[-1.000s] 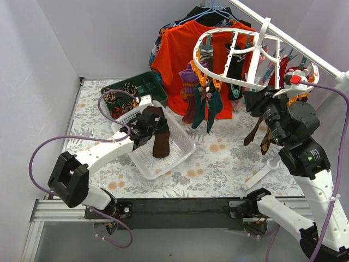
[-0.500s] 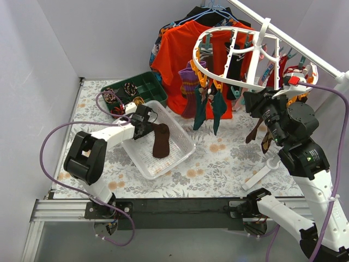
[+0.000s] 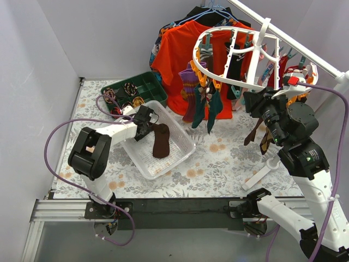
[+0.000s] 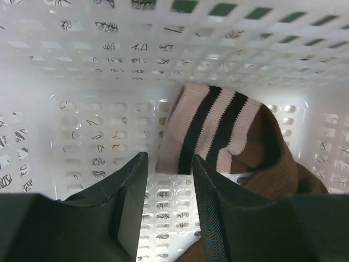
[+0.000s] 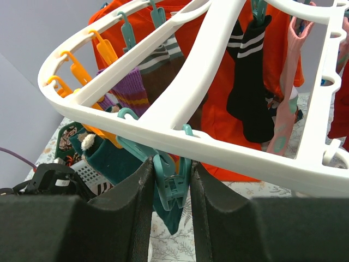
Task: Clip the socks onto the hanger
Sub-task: Pick up the sock from the bin, then clamp the sock onto the hanger.
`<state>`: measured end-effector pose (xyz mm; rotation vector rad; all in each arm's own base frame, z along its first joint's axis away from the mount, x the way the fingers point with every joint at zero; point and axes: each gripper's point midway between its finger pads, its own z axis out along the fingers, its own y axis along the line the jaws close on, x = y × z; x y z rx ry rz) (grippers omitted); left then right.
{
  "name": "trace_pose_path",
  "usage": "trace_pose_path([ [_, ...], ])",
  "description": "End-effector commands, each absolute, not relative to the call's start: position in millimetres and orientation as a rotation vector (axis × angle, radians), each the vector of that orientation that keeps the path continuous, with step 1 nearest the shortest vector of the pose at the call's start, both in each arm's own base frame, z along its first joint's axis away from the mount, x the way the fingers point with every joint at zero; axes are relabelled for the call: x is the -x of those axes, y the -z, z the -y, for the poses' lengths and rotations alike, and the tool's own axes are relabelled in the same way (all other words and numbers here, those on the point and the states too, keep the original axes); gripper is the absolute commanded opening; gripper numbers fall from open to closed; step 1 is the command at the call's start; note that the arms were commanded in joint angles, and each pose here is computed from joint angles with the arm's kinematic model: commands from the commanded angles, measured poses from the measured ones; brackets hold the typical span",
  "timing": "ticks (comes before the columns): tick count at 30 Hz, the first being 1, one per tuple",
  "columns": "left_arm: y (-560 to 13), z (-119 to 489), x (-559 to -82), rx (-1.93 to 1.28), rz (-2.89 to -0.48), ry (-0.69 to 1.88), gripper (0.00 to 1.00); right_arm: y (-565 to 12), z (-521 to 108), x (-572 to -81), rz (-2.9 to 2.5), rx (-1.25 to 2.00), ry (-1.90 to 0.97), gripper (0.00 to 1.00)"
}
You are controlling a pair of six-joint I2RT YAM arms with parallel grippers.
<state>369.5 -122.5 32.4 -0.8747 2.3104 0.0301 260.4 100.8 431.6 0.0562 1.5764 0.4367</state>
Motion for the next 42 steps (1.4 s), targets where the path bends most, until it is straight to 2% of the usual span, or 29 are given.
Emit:
trace_pose_path([
  [1,-24,119,-370,0.921,-2.309,-0.074,0.36,-439,-100,-258,-1.542,-0.057,-0.445,0.01],
  [5,-22,119,-371,0.912,-2.319,-0.083,0.27,-440,-100,-258,-1.539,-0.056,-0.447,0.01],
  [10,-41,116,-379,0.841,-2.29,-0.107,0.0,-442,-99,-257,-1.535,-0.058,-0.448,0.01],
  [15,-108,103,-398,0.7,-2.147,-0.15,0.0,-447,-99,-255,-1.525,-0.055,-0.453,0.01],
  [19,-172,109,-407,0.428,-2.037,-0.178,0.0,-451,-98,-254,-1.514,-0.057,-0.455,0.01],
  [23,-250,140,-405,0.029,-1.798,-0.139,0.0,-451,-99,-253,-1.51,-0.052,-0.463,0.01],
  [28,-341,195,-368,-0.273,-1.51,0.066,0.0,-455,-101,-253,-1.503,-0.043,-0.472,0.01],
  [32,-389,236,-334,-0.507,-1.342,0.216,0.0,-458,-101,-253,-1.498,-0.041,-0.471,0.01],
  [42,-464,310,-239,-0.889,-0.951,0.519,0.0,-463,-106,-251,-1.487,-0.005,-0.488,0.01],
])
